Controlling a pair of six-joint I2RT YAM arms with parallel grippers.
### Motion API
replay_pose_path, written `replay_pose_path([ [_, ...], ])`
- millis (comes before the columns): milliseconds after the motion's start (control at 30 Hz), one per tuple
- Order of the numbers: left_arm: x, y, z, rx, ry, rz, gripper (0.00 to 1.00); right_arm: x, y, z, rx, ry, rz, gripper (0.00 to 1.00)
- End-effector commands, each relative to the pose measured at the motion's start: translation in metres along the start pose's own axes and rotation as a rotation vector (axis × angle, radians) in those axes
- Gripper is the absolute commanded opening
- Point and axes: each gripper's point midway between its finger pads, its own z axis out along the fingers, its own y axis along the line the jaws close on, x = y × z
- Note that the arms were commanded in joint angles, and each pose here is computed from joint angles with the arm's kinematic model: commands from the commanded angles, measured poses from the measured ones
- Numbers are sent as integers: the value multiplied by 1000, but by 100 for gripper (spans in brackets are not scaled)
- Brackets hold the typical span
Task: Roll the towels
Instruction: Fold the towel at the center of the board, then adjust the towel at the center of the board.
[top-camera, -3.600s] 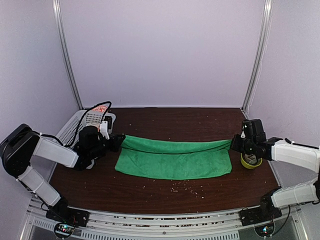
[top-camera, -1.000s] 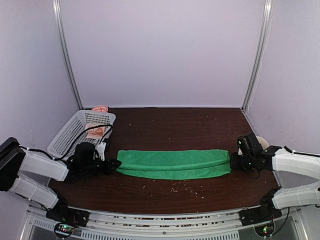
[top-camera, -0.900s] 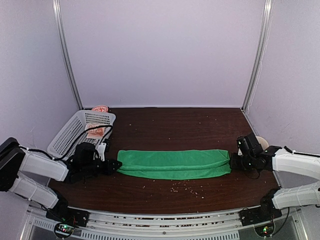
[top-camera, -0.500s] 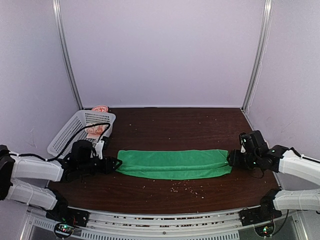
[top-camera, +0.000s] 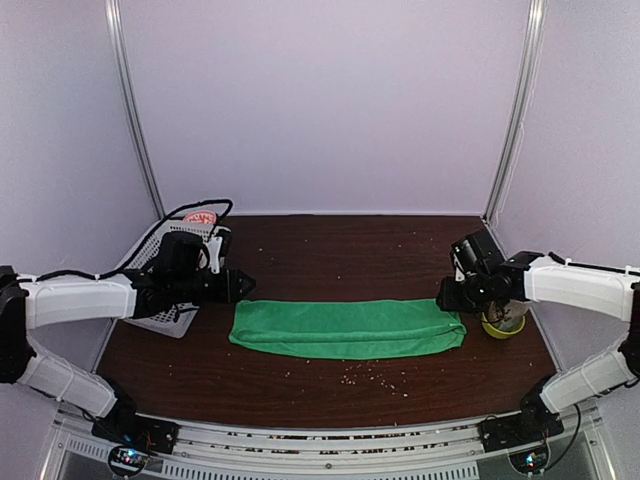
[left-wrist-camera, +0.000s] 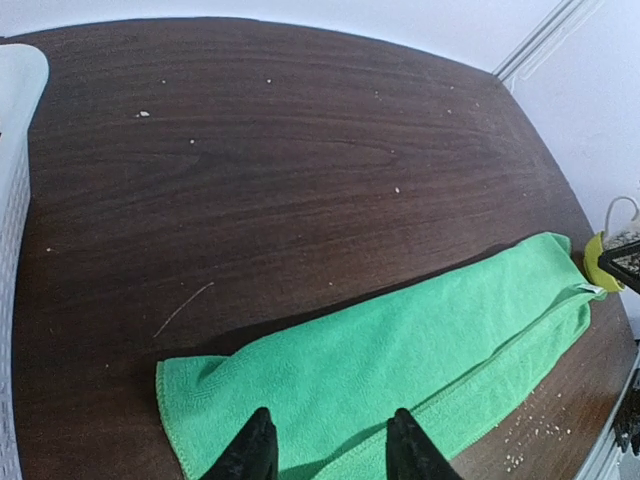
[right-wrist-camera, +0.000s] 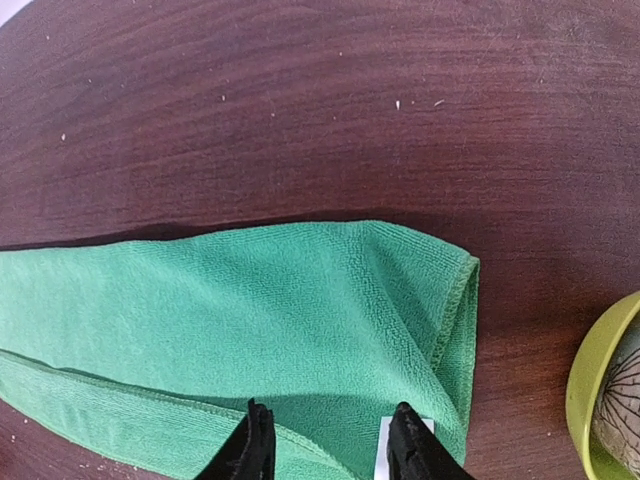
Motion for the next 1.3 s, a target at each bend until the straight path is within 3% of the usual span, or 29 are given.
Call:
replay_pose_path([
  [0, 11, 15, 21, -98, 122, 4, 37, 9, 1, 6, 20, 66, -64, 39],
  [333, 52, 8, 49, -98, 320, 89, 22, 38, 8, 20, -3, 168, -120, 36],
  [767, 99, 25, 47, -125, 433, 76, 15, 86, 19, 13, -90, 299, -217, 35],
  [1067, 98, 23, 36, -113, 418, 87, 10, 16, 23, -8, -45, 38, -117, 37],
  [1267, 106, 23, 30, -103, 441, 105, 9, 28, 38, 26, -29, 138, -131, 35],
])
